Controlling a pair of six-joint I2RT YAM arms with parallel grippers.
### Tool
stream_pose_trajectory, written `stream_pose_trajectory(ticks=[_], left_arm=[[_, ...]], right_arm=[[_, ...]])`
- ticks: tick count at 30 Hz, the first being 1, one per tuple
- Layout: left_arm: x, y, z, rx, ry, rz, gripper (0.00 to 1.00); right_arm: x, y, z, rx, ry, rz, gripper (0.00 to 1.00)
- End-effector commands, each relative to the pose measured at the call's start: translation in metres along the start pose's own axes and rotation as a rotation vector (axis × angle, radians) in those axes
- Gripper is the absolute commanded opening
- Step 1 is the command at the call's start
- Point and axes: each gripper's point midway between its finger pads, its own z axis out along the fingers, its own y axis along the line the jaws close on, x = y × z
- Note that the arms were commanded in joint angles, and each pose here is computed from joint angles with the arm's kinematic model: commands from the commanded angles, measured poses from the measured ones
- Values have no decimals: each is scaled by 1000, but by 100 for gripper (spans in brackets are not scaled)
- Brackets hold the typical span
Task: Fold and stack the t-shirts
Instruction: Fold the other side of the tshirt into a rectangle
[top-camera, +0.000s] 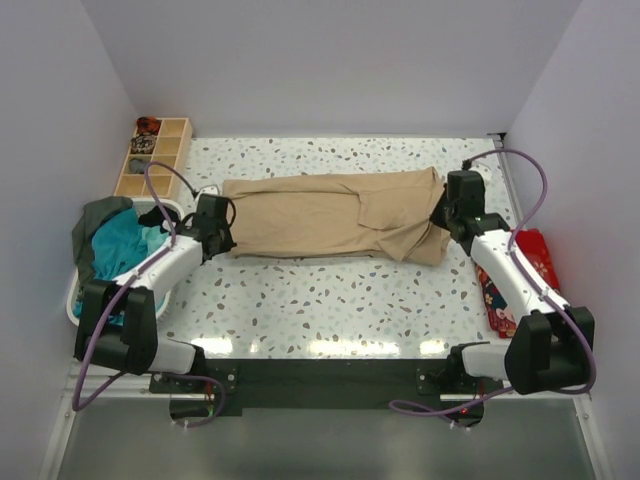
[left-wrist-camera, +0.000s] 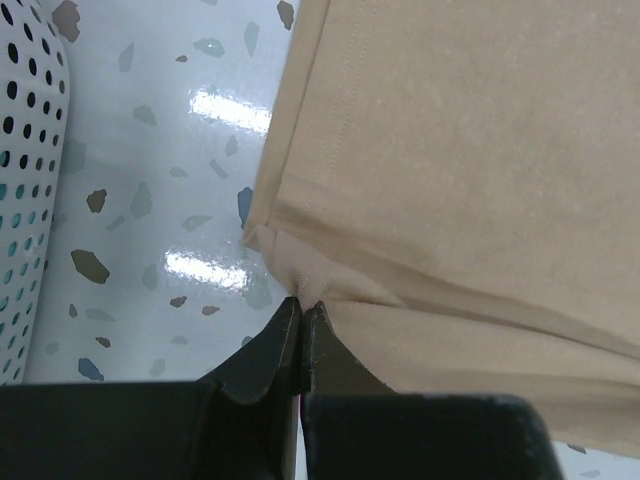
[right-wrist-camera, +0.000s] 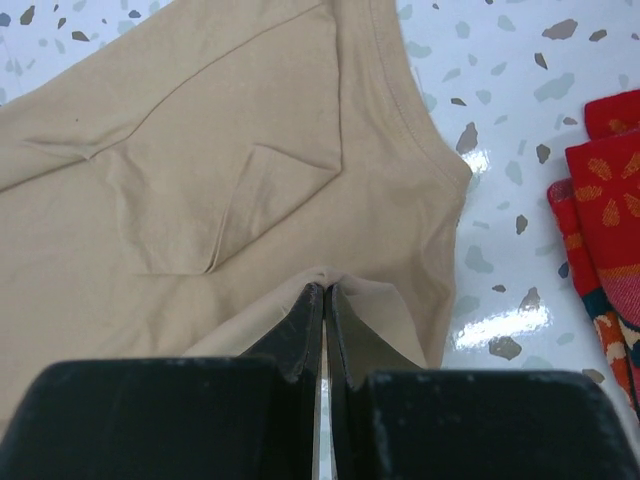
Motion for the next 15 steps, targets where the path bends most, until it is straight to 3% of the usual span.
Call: stream_pose_trajectory(ticks=[1,15], left_arm=[[-19,-3,-5,22,-45,-3,0],[-27,-3,17,-3,-31,-10,0]], right_arm=[[-28,9,4,-27,-66,-8,0],[-52,18,29,-20,-115,-3,0]])
